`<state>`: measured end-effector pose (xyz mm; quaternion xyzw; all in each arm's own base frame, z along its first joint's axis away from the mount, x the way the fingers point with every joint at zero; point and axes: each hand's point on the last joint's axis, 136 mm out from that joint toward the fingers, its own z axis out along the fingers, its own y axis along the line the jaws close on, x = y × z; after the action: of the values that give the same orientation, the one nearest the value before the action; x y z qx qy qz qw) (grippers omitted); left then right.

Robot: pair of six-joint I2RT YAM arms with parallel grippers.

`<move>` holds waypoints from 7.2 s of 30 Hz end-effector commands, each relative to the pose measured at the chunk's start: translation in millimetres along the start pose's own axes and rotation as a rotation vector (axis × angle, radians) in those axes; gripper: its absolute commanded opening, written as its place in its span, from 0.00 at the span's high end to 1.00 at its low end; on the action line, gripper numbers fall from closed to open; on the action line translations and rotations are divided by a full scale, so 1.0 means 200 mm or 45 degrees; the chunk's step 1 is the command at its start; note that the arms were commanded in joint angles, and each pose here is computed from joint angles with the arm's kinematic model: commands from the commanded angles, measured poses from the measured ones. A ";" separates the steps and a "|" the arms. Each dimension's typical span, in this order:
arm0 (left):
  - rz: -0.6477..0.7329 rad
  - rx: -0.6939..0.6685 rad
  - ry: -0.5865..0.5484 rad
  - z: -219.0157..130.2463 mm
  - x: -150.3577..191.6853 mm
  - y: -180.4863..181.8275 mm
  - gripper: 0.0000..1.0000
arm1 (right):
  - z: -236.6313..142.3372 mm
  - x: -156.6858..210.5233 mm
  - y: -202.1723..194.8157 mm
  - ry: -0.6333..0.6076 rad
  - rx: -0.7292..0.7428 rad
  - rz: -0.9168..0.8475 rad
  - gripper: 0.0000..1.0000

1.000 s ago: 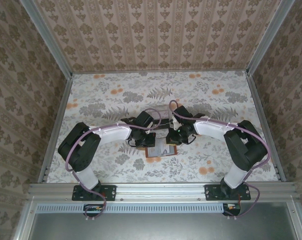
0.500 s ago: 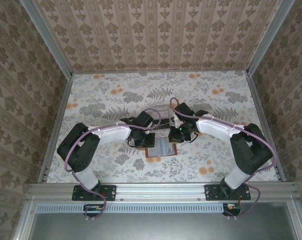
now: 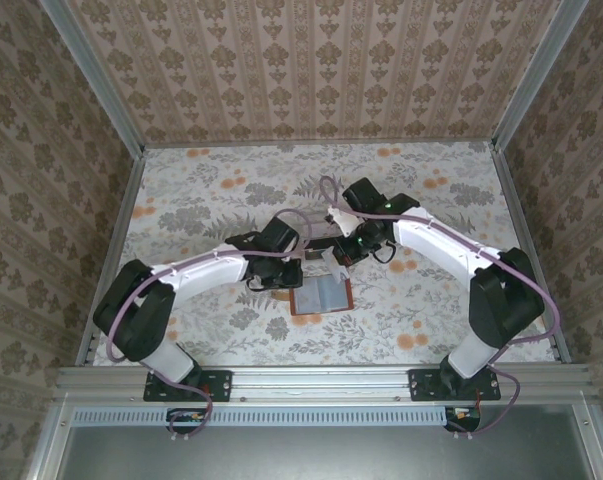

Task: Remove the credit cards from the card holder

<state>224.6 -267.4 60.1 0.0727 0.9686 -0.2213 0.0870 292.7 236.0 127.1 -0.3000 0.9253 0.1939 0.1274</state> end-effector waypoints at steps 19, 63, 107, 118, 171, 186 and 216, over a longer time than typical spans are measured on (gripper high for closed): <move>-0.150 -0.095 -0.039 -0.06 0.11 0.30 0.86 | -0.02 -0.28 -0.17 0.382 0.161 -1.199 1.00; -0.237 -0.118 0.000 -0.03 0.13 0.42 0.87 | 0.19 -0.67 -0.25 0.403 0.275 -1.487 1.00; -0.253 -0.110 0.002 -0.04 0.15 0.43 0.86 | 0.27 -0.85 -0.36 0.295 0.531 -1.397 0.69; -0.251 -0.097 -0.007 -0.05 0.13 0.41 0.86 | 0.19 -0.87 -0.34 0.267 0.560 -1.379 0.69; 0.026 -0.054 -0.025 0.00 0.03 0.00 0.87 | 0.23 0.01 0.22 -0.117 -0.332 0.693 0.77; 0.010 -0.113 0.110 0.16 0.15 0.11 1.00 | 0.35 0.12 0.27 0.016 -0.326 0.738 0.77; -0.095 0.015 0.092 0.19 0.27 0.14 1.00 | 0.59 0.21 0.28 0.220 -0.174 0.697 0.76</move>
<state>200.2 -265.7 21.2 0.0508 0.9642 -0.2475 0.0798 242.7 317.0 31.0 -0.0572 0.9528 0.2969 -0.0262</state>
